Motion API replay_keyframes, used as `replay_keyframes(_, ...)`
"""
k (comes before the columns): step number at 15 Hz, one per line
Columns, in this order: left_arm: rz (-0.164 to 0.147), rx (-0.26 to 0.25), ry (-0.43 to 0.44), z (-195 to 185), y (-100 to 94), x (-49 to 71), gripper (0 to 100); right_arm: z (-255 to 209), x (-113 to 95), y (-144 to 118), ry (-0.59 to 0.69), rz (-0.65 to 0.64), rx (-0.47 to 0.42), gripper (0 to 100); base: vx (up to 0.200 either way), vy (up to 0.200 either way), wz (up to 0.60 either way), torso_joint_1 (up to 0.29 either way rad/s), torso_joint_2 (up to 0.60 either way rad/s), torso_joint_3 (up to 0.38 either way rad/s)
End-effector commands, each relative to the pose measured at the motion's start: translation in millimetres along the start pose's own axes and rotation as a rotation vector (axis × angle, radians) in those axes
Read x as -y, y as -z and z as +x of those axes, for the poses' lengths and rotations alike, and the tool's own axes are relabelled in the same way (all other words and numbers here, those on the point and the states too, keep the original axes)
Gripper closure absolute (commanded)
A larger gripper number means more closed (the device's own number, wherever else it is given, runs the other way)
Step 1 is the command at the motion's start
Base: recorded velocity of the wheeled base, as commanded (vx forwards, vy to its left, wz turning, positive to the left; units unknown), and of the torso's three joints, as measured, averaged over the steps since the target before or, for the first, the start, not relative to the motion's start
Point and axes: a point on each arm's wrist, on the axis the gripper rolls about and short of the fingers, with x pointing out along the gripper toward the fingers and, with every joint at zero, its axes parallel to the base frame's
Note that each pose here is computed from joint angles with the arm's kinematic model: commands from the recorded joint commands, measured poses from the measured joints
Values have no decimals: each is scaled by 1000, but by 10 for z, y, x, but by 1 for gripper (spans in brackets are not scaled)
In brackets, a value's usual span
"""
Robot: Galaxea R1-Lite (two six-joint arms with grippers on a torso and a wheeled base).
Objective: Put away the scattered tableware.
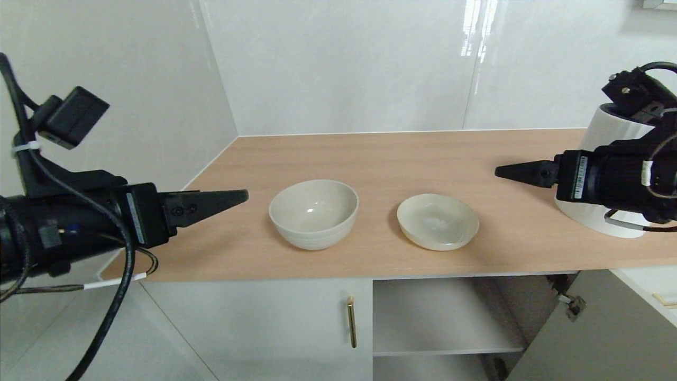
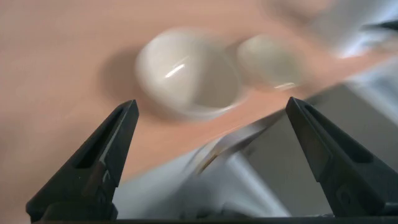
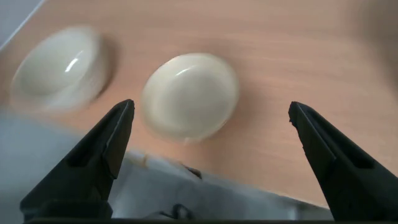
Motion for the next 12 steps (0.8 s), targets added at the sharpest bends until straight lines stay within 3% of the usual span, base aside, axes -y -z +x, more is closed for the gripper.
replay_keyframes(1, -37, -77, -144, 246, -151, -62, 0, 232, -9, 5, 22, 8, -37, 0, 0, 0, 0, 0, 0, 0)
replay_keyframes(3, -165, -89, -146, 410, -192, -29, 0, 281, -5, 55, 54, 3, -68, 0, 0, 0, 0, 0, 0, 0)
replay_keyframes(4, -208, -95, -156, 495, -199, -44, 0, 320, -2, 71, 80, 2, -75, 0, 0, 0, 0, 0, 0, 0)
replay_keyframes(6, -216, -119, -215, 717, -166, -95, 0, 354, 3, 83, 100, 0, -77, 0, 0, 0, 0, 0, 0, 0)
replay_keyframes(9, -195, -171, -351, 1101, 3, -143, 0, 374, -25, 109, 92, -4, -87, 0, 0, 0, 0, 0, 0, 0)
replay_keyframes(12, -193, -190, -359, 1180, 47, -160, 0, 371, -23, 115, 92, -4, -88, 0, 0, 0, 0, 0, 0, 0)
